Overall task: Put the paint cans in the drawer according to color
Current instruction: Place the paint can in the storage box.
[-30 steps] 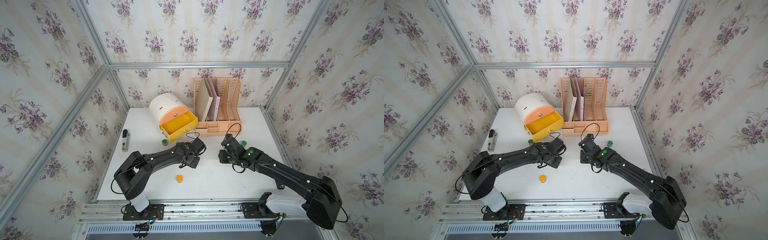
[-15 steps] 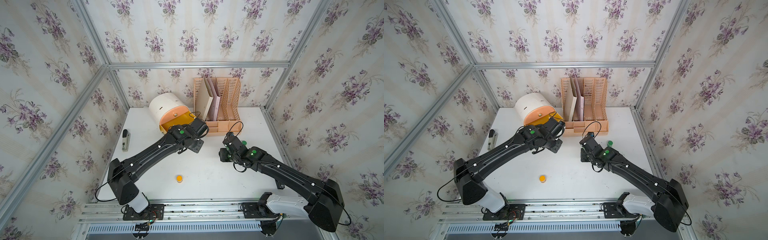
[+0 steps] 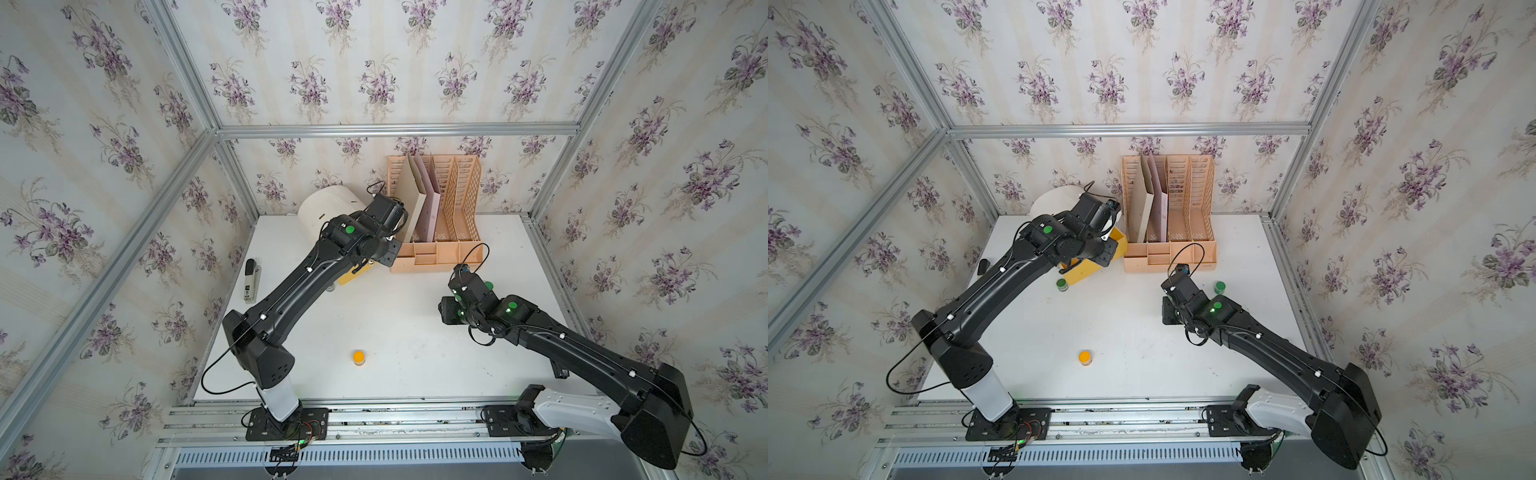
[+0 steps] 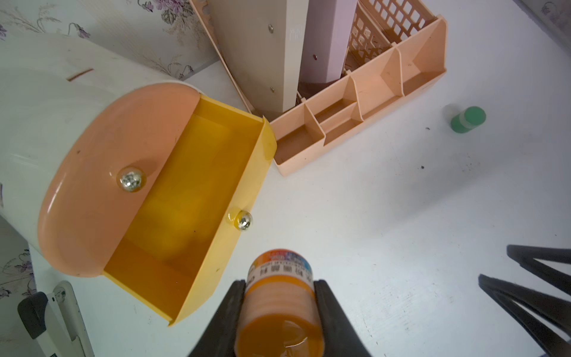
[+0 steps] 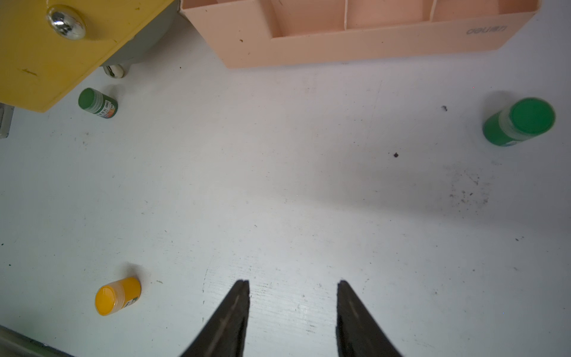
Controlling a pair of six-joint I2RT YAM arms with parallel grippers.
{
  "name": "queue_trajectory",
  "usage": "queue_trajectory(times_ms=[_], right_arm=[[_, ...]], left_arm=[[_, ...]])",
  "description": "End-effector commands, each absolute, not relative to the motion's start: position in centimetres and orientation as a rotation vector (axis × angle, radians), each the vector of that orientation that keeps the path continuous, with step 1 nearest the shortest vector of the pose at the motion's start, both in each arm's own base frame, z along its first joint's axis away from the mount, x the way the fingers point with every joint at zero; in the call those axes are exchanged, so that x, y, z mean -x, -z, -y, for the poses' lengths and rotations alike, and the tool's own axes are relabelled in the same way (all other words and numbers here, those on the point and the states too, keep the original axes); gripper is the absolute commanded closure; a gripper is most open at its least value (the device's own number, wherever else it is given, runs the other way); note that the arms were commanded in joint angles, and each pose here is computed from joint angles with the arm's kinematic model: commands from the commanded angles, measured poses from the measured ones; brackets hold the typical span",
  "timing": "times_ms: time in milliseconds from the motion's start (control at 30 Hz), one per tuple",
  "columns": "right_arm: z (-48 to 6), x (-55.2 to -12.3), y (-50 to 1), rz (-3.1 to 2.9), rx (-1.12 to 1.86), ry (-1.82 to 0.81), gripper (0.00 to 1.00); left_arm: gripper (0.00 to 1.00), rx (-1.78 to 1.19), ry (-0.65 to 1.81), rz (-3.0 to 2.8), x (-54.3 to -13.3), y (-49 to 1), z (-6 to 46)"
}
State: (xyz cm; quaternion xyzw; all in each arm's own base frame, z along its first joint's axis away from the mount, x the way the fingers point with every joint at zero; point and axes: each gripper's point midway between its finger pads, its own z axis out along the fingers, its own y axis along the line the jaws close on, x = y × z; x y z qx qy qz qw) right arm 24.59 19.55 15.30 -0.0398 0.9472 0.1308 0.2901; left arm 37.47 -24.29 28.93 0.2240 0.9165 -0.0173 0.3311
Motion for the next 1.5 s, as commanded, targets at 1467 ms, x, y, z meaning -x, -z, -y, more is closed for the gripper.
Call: queue_trajectory(times_ms=[1467], right_arm=[[-19.6,-23.5,-15.3,-2.517,0.088,-0.438,0.59]], left_arm=[[0.6,-0.416,-0.02,-2.601,-48.6,-18.6,19.3]])
